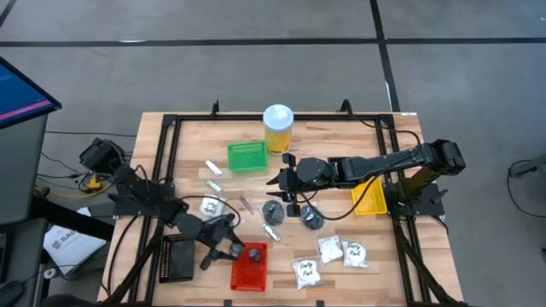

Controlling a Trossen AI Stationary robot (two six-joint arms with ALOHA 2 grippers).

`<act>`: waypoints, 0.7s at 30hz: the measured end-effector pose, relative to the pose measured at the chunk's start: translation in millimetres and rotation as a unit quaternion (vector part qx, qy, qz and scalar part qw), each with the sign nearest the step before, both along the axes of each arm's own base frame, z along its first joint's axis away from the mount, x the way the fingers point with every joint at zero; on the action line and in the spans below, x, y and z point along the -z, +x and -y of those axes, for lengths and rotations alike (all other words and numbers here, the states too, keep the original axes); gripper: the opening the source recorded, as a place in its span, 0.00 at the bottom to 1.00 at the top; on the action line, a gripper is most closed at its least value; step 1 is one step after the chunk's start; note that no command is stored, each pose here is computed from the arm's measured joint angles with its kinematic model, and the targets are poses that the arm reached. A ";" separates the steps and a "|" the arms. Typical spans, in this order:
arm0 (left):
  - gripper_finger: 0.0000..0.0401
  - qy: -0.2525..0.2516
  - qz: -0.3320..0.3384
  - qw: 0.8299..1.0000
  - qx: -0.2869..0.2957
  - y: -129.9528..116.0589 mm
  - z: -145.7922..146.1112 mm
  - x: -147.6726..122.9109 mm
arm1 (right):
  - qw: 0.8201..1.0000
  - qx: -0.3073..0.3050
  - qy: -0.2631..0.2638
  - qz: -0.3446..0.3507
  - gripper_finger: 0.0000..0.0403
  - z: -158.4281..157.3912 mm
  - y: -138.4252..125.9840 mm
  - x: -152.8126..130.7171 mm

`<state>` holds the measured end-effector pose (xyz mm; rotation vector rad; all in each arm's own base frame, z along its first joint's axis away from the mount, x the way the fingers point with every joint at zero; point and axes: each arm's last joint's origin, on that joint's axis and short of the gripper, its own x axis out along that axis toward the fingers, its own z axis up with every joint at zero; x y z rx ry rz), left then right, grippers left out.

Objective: Pick & Place Travel size toiletries
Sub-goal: Put the gray deodorant into the red bin

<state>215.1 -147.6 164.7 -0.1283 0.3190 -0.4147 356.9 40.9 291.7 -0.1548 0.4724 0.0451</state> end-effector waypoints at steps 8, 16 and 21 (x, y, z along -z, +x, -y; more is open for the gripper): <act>0.46 0.005 -0.008 1.000 0.025 15.6 27.3 4.7 | 1.000 0.000 0.000 -0.002 0.30 0.0 -0.2 0.3; 0.46 0.014 -0.032 0.999 0.022 29.8 38.0 20.3 | 1.000 0.000 -0.001 -0.004 0.30 0.0 -0.4 0.7; 0.46 0.001 -0.049 0.999 0.015 32.4 40.2 26.6 | 1.000 0.000 -0.002 -0.009 0.30 0.1 -0.8 1.7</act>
